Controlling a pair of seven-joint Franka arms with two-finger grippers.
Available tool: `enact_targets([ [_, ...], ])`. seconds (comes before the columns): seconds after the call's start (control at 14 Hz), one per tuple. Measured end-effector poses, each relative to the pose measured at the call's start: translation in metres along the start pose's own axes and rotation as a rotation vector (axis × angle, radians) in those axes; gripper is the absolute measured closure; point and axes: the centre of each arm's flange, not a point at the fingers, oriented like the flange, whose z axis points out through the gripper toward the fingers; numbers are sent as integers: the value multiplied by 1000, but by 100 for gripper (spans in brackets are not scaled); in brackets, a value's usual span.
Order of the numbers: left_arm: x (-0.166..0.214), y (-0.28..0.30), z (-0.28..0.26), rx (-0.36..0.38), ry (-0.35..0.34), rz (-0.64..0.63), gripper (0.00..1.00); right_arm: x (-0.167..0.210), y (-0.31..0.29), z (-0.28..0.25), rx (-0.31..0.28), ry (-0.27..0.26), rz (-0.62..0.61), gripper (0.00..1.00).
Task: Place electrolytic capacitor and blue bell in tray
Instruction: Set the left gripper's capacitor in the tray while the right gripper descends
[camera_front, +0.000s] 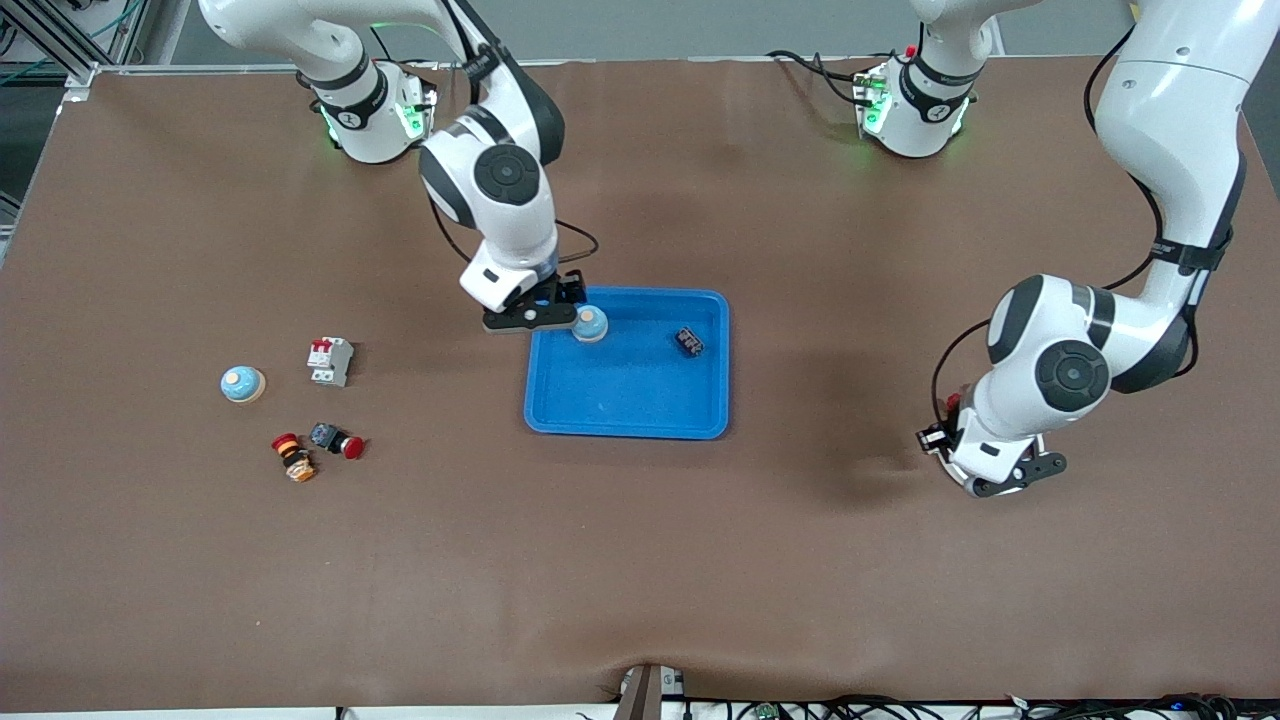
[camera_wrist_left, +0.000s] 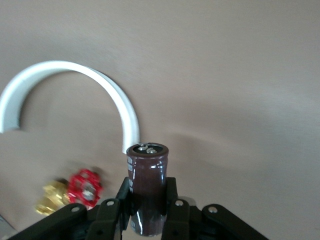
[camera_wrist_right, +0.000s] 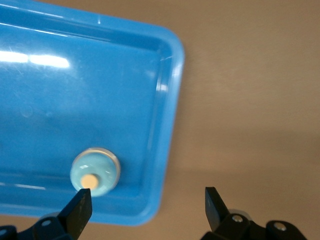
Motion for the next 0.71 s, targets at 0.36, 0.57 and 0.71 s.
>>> enact_targets([
  [0.36, -36, 59, -15, -42, -13, -173, 70, 6, 105, -39, 7, -11, -123, 0],
  [0.57, -67, 107, -17, -51, -17, -293, 70, -2, 156, -44, 13, -14, -181, 0],
  [0.71, -88, 144, -22, -68, -17, -371, 70, -2, 194, -43, 17, -17, -215, 0],
])
